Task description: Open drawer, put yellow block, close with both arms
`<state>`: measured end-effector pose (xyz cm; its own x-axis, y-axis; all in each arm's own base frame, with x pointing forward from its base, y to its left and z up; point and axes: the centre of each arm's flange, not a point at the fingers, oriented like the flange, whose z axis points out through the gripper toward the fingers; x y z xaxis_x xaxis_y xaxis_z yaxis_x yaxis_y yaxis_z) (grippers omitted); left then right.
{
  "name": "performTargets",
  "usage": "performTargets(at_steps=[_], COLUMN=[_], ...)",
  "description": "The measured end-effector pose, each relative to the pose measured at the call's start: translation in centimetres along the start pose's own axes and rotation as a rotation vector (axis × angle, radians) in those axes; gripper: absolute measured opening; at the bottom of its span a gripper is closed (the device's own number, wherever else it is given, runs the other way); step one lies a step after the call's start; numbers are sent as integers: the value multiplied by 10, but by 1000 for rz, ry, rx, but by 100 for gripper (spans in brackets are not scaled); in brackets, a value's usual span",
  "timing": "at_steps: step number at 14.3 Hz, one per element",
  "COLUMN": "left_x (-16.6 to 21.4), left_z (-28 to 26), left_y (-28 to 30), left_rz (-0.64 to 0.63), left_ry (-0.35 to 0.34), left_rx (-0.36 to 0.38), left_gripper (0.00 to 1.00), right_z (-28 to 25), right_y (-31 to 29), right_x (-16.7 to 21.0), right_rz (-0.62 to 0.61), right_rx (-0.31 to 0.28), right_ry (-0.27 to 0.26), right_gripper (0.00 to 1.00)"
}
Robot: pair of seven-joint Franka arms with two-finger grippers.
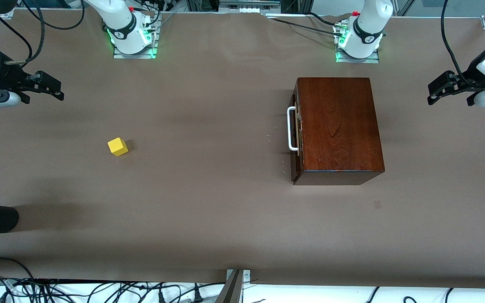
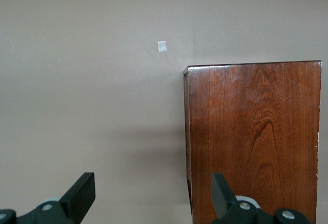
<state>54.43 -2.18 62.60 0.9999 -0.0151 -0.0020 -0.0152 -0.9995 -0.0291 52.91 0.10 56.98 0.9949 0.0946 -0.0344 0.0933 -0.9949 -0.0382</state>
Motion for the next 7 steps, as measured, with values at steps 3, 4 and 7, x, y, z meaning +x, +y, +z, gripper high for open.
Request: performTargets(at_steps=[3, 4, 7], left_x=[0, 0, -1], left_z=[0, 0, 0], left_y=[1, 1, 6], left_rz=[2, 2, 10], left_ry=[-2, -2, -3], left_rx=[0, 0, 0], left_gripper=[100, 100, 100], right_z=[0, 0, 2], right_y=[0, 0, 0], right_x=[0, 0, 1], right_rz=[0, 0, 0], right_rx=[0, 0, 0], right_ry=[0, 0, -3], right_gripper=[100, 100, 100])
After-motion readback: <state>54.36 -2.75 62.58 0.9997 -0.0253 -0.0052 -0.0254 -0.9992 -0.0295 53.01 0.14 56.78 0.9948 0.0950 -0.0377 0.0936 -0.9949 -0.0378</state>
